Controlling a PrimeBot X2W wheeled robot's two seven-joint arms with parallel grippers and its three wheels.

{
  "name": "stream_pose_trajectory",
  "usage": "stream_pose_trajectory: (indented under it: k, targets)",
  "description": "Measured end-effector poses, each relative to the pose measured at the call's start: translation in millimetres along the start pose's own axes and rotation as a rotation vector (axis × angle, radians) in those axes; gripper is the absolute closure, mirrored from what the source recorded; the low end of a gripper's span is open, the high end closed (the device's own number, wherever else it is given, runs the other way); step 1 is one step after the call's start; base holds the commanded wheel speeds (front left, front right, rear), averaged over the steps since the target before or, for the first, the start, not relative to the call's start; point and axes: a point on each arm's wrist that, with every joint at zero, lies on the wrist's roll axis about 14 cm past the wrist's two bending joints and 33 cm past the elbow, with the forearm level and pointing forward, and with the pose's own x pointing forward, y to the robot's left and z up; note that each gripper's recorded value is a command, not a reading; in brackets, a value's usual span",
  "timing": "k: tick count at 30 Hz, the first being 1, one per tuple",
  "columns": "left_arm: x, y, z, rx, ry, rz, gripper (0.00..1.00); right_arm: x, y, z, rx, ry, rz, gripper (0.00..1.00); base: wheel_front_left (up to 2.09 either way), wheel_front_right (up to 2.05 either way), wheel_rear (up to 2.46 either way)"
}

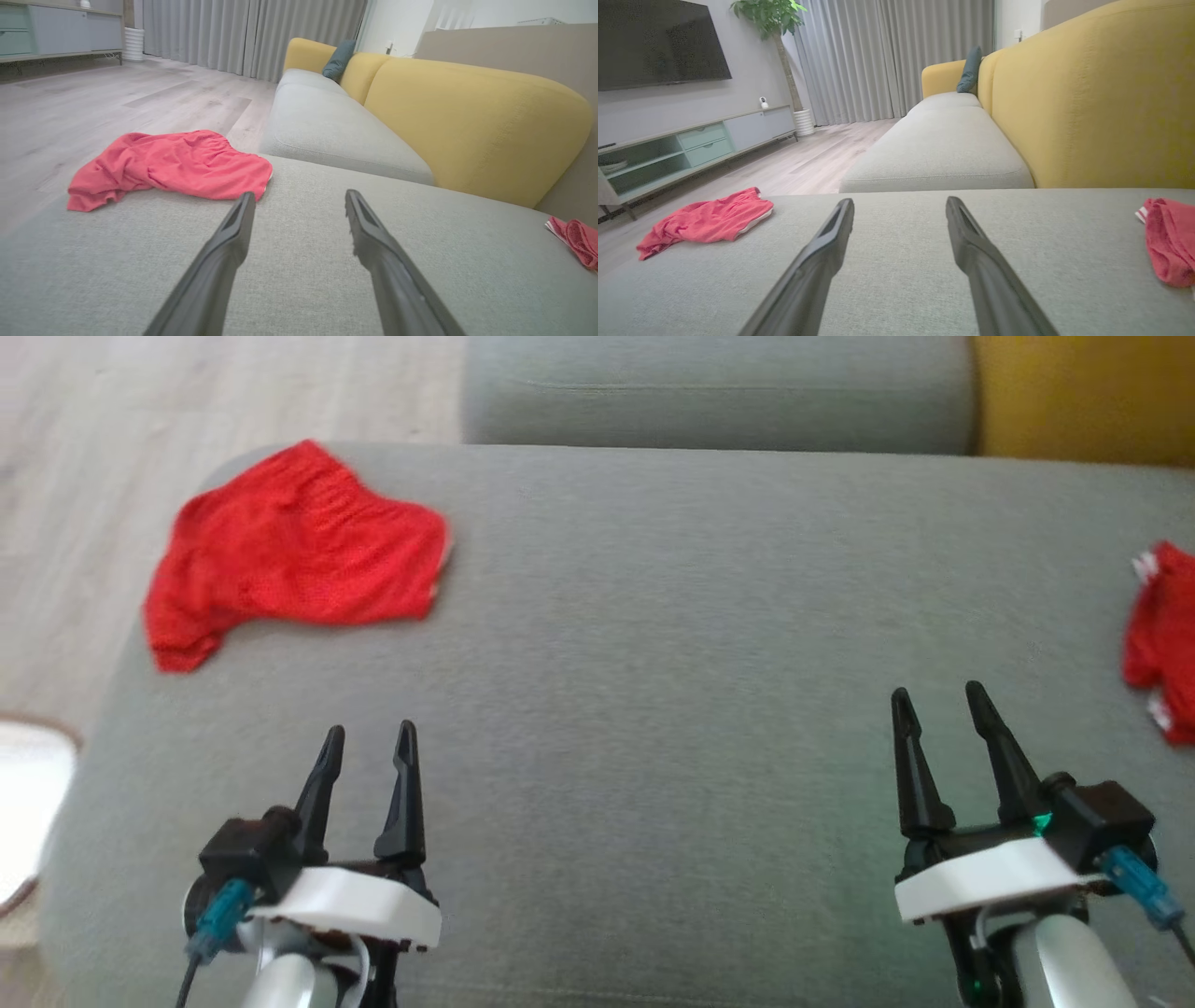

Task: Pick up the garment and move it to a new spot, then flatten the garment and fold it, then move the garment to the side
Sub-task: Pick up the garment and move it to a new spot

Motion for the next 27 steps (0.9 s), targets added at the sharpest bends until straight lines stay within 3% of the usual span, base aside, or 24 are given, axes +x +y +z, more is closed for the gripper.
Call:
stream_pose_trajectory:
  k: [18,27]
  targets:
    - [-87.4,103.5,31.0,0.024,-0.095,0.387,0.00,37.8,138.3,-21.1,0.022,0.063,0.416,0.00,0.00,0.00,0.00]
    - [-111.6,118.8,31.3,0.029,-0.093,0.466,0.00,39.0,171.2,-31.0,0.034,0.096,0.515,0.00,0.00,0.00,0.00]
